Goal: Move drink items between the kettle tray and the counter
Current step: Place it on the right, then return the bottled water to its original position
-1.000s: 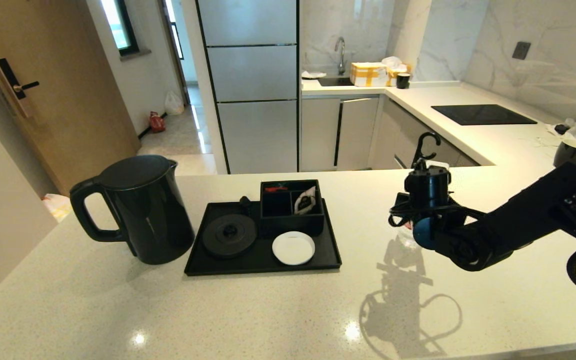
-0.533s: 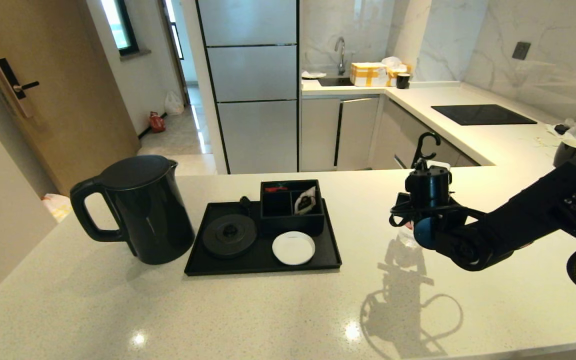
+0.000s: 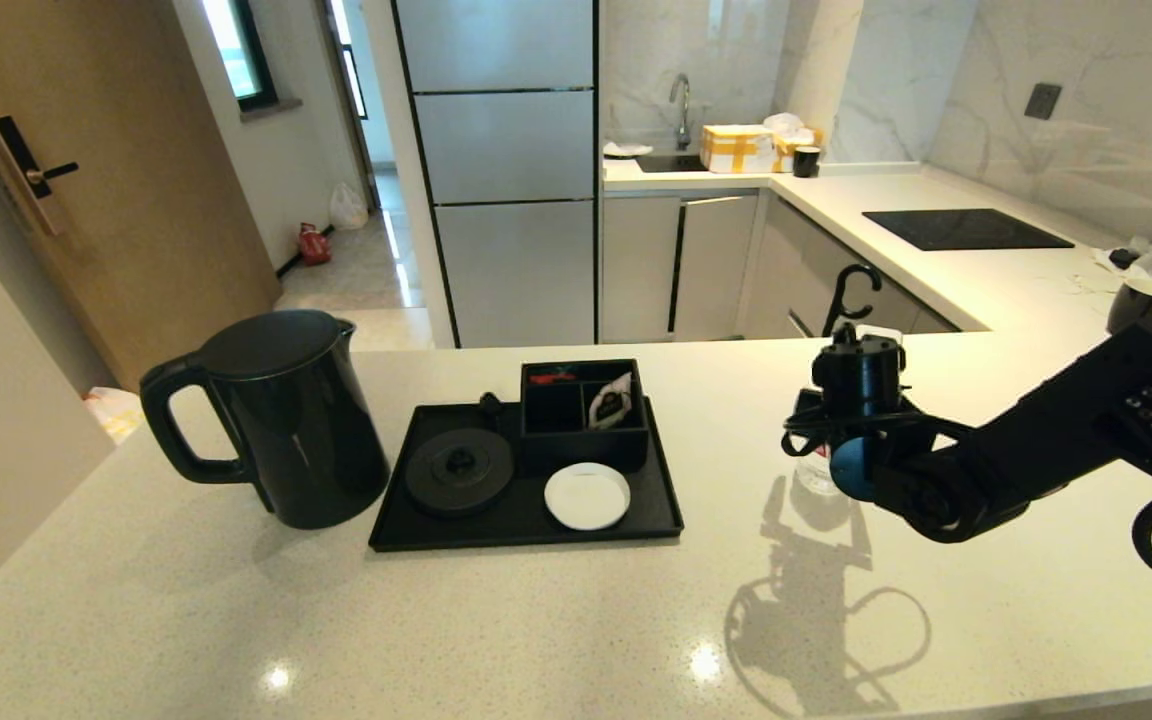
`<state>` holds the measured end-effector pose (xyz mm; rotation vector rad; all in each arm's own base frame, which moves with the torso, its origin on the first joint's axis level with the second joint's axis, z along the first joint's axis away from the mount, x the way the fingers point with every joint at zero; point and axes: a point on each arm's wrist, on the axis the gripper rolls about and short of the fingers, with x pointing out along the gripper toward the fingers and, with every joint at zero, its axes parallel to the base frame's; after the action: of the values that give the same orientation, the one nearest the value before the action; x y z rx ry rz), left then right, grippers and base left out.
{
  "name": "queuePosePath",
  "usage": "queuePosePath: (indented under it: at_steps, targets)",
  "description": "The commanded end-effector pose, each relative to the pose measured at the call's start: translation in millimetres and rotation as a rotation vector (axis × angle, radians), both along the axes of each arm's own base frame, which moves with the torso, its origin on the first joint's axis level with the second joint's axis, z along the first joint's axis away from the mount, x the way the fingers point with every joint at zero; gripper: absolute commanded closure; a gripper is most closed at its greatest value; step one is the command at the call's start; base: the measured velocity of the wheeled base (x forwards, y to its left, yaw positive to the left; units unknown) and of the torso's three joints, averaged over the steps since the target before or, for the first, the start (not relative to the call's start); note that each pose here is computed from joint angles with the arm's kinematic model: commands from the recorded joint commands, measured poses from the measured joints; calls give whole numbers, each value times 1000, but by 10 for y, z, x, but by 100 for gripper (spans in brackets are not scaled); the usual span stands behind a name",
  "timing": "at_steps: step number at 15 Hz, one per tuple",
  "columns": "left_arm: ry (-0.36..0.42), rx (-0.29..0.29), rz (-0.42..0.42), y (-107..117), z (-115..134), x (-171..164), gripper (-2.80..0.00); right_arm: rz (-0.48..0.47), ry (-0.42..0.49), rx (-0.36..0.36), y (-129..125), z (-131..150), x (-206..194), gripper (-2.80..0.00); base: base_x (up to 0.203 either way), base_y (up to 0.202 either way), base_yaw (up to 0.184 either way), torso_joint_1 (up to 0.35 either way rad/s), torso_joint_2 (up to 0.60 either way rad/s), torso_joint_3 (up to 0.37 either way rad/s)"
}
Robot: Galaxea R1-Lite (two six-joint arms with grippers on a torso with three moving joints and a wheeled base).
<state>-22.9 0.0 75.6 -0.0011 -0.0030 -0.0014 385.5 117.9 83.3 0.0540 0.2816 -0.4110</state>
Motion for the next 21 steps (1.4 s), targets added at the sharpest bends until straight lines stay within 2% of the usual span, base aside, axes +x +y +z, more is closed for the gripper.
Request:
queuePosePath:
  at_steps: [1,5,9,15,16,21]
  targets:
    - [0,0,0,0,0,0,0,-4,-8,3,-4,23,-14,-280,0,0,0,0,0,0]
    - [-1,0,0,0,1,0,0,6,-14,8,-51,155,-171,-280,0,0,0,0,0,0]
    - [0,0,0,0,0,0,0,63,-10,30,-100,280,-382,-280,0,0,0,0,0,0]
    - [0,0,0,0,0,0,0,217,-11,86,-246,590,-994,-280,0,0,0,0,0,0]
    - [0,0,0,0,0,0,0,235,-15,93,-275,679,-1086,0,0,0,0,0,0,0]
    - [0,0,0,0,0,0,0,264,-23,120,-473,1124,-1601,0,0,0,0,0,0,0]
